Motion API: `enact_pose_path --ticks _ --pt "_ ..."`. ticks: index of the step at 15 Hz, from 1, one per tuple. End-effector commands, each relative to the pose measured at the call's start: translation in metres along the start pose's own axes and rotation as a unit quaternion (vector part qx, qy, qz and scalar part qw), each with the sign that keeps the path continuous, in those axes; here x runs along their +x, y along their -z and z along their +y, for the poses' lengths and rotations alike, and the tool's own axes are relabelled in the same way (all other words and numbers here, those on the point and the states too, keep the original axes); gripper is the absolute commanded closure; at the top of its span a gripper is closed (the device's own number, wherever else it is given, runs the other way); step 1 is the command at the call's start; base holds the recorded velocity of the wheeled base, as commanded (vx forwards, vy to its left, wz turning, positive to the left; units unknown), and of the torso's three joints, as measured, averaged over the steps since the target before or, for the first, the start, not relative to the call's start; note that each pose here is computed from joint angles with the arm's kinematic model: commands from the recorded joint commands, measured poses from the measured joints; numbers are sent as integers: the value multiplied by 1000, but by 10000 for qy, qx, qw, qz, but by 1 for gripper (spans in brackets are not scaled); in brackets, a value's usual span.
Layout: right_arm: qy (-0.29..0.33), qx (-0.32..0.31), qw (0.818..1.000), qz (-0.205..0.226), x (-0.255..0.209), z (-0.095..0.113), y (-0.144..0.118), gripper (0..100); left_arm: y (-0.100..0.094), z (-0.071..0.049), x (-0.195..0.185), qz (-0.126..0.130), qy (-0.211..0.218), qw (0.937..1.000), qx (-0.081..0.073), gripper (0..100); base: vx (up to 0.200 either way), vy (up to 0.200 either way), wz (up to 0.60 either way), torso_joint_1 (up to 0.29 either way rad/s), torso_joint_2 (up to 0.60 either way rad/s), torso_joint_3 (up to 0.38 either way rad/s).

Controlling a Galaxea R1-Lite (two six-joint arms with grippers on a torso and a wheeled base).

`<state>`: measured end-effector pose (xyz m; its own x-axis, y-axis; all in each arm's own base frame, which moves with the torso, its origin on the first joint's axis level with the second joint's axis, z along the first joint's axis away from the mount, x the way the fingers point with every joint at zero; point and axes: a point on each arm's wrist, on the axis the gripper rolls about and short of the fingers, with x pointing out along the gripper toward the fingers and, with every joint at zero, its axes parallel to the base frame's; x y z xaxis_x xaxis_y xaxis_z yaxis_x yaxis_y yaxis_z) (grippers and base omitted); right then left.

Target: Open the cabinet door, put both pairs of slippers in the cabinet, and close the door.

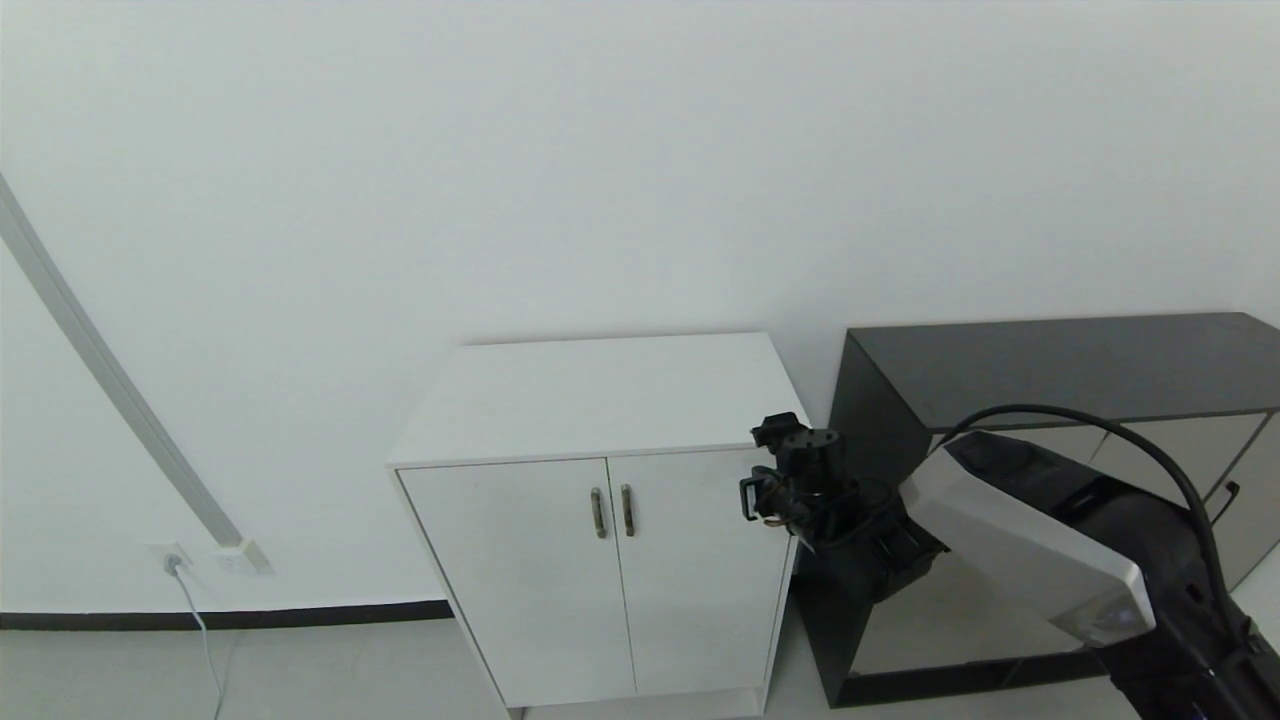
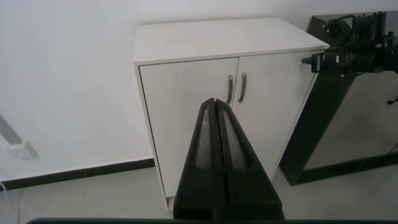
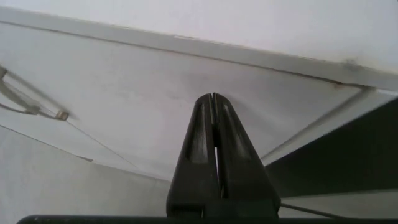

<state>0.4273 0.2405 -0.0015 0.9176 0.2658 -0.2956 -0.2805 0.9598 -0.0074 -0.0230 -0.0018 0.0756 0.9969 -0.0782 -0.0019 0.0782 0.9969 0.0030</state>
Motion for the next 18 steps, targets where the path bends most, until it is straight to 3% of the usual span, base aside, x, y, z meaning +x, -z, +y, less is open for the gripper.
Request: enact_pose_path --ticks 1,9,18 --pt "25 39 10000 -77 -26 -5 -13 100 0 0 0 6 0 10000 -1 100 0 0 0 0 0 0" --pt "582 138 9981 -131 -116 -55 -14 100 0 0 0 6 0 10000 -9 100 0 0 0 0 0 0" --pt "1416 248 9895 149 -220 -118 -16 100 0 0 0 6 0 10000 -1 100 0 0 0 0 0 0"
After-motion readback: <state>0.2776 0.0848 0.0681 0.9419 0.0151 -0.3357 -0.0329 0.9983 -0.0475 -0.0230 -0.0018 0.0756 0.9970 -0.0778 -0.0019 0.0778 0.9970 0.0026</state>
